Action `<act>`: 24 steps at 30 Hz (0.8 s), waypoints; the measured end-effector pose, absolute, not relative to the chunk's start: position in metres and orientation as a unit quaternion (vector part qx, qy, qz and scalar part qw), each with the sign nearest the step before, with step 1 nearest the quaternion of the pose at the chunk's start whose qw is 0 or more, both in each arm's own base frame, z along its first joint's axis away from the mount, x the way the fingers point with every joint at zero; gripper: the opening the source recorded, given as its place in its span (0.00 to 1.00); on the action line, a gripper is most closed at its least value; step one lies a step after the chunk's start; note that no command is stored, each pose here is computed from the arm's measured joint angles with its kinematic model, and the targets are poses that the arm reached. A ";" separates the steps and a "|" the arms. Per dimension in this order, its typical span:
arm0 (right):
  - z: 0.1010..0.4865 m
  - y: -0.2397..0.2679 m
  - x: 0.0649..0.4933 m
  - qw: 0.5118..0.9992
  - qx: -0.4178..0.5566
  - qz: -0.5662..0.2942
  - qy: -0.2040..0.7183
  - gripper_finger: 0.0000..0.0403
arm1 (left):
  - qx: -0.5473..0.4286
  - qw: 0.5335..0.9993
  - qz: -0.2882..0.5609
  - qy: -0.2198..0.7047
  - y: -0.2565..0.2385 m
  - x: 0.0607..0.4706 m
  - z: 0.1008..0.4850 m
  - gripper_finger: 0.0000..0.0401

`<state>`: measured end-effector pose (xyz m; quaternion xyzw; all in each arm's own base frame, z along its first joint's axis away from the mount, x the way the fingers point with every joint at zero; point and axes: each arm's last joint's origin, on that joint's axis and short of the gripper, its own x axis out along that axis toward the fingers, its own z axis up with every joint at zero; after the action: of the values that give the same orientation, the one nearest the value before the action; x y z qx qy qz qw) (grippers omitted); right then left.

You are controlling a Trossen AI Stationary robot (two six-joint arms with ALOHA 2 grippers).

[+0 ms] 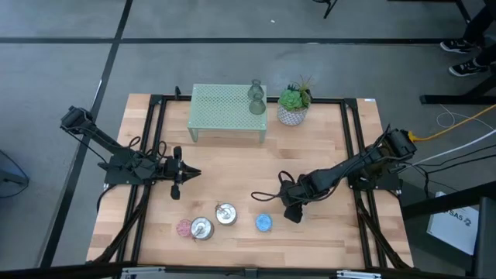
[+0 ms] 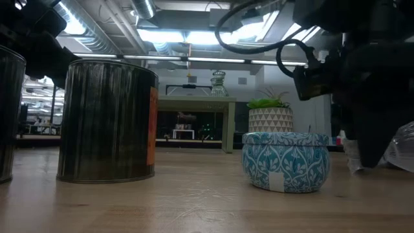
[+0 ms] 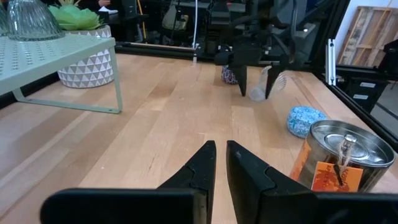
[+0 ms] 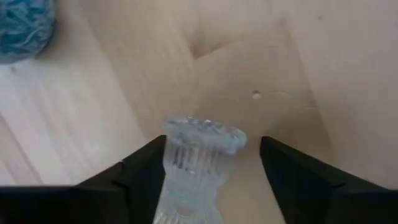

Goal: Pick & Place candle stick holders
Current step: Put the transparent glass candle holder on the shelf

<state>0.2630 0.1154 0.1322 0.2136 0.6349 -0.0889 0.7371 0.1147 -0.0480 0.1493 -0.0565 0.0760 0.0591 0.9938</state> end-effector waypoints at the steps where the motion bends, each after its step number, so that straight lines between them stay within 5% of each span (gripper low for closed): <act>1: 0.132 0.115 0.263 0.736 0.216 -0.093 0.635 0.60 | -0.056 0.994 0.059 0.076 -0.048 0.115 0.149 0.08; 8: 0.131 0.114 0.262 0.727 0.239 -0.121 0.632 0.33 | -0.056 0.994 0.059 0.078 -0.048 0.115 0.149 0.08; 24: 0.140 0.113 0.274 0.728 0.244 -0.124 0.629 0.33 | -0.056 0.994 0.059 0.078 -0.048 0.115 0.149 0.08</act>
<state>0.2739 0.1133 0.1404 0.2439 0.6290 -0.1243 0.7276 0.1147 -0.0480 0.1490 -0.0556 0.0776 0.0587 0.9937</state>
